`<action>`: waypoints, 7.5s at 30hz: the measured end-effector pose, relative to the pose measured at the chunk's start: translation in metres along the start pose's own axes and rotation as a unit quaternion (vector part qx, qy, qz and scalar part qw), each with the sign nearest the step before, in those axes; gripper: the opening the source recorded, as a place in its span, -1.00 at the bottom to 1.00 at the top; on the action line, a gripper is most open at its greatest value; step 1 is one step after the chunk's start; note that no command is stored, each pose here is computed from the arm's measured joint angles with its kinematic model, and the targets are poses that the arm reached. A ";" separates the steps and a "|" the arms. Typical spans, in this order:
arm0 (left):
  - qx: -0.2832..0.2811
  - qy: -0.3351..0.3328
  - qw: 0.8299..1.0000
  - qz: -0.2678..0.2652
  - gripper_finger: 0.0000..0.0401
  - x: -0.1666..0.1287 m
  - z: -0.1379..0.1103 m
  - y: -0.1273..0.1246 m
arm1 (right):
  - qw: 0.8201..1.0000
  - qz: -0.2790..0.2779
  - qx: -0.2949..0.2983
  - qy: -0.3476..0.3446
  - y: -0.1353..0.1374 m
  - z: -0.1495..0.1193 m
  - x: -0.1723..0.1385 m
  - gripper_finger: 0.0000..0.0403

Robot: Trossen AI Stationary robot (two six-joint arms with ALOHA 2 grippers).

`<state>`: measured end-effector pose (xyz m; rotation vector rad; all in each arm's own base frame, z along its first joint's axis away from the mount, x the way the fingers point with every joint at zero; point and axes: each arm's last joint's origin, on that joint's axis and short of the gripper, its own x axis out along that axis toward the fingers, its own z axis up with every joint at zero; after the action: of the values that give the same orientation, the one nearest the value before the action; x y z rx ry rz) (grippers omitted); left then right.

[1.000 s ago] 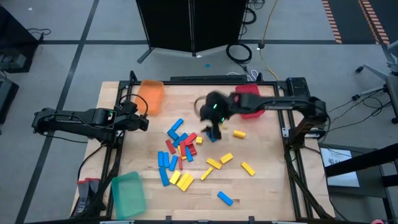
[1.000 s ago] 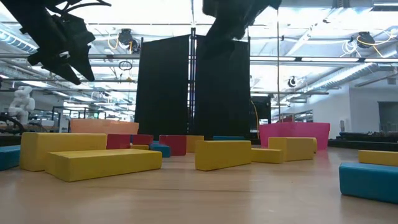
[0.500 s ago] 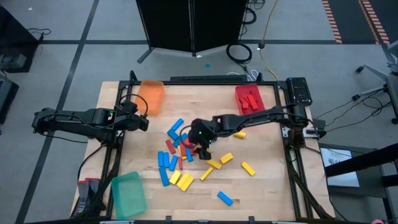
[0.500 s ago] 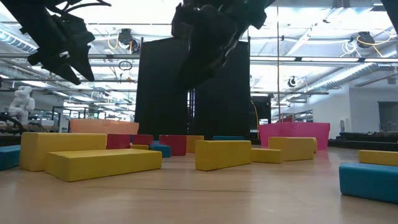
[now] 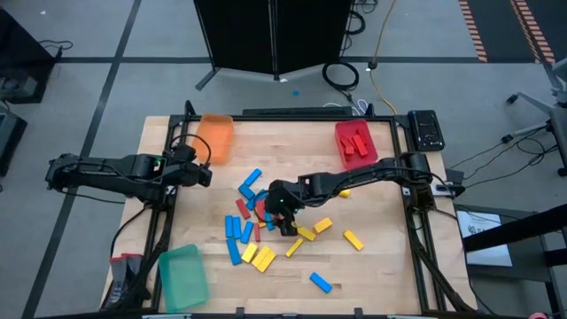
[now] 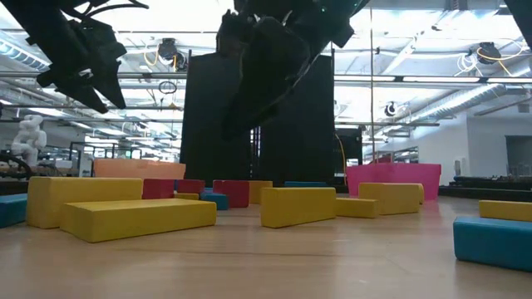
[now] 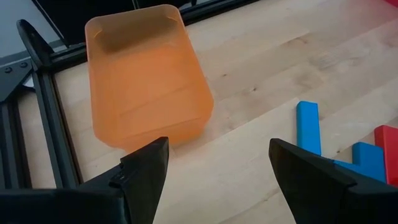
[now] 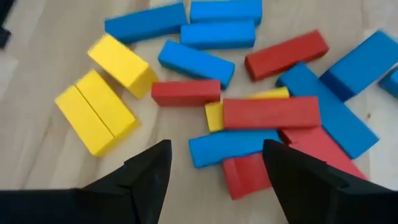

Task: Sort blocks
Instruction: Put the red block into the red transparent bin

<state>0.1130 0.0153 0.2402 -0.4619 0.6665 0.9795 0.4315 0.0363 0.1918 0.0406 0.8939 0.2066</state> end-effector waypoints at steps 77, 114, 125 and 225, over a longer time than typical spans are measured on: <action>0.007 0.007 1.000 0.009 0.42 0.000 -0.002 0.002 | 0.828 -0.330 0.440 0.109 -0.204 -0.124 -0.175 -0.92; -0.006 0.006 1.000 0.010 0.42 0.000 -0.002 0.002 | 0.910 0.043 0.404 -0.088 -0.193 -0.083 -0.172 -0.20; -0.007 0.005 1.000 0.009 0.42 0.000 -0.001 0.002 | 0.969 0.002 0.181 -0.169 -0.098 -0.010 -0.105 0.05; 0.004 0.005 1.000 0.024 0.42 0.000 -0.003 0.005 | 0.908 -0.268 0.272 0.172 -0.147 -0.112 -0.197 -0.46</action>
<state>0.1082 0.0159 0.2381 -0.4463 0.6937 1.0201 0.2483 -0.1516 0.2554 0.2805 1.2586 -0.5729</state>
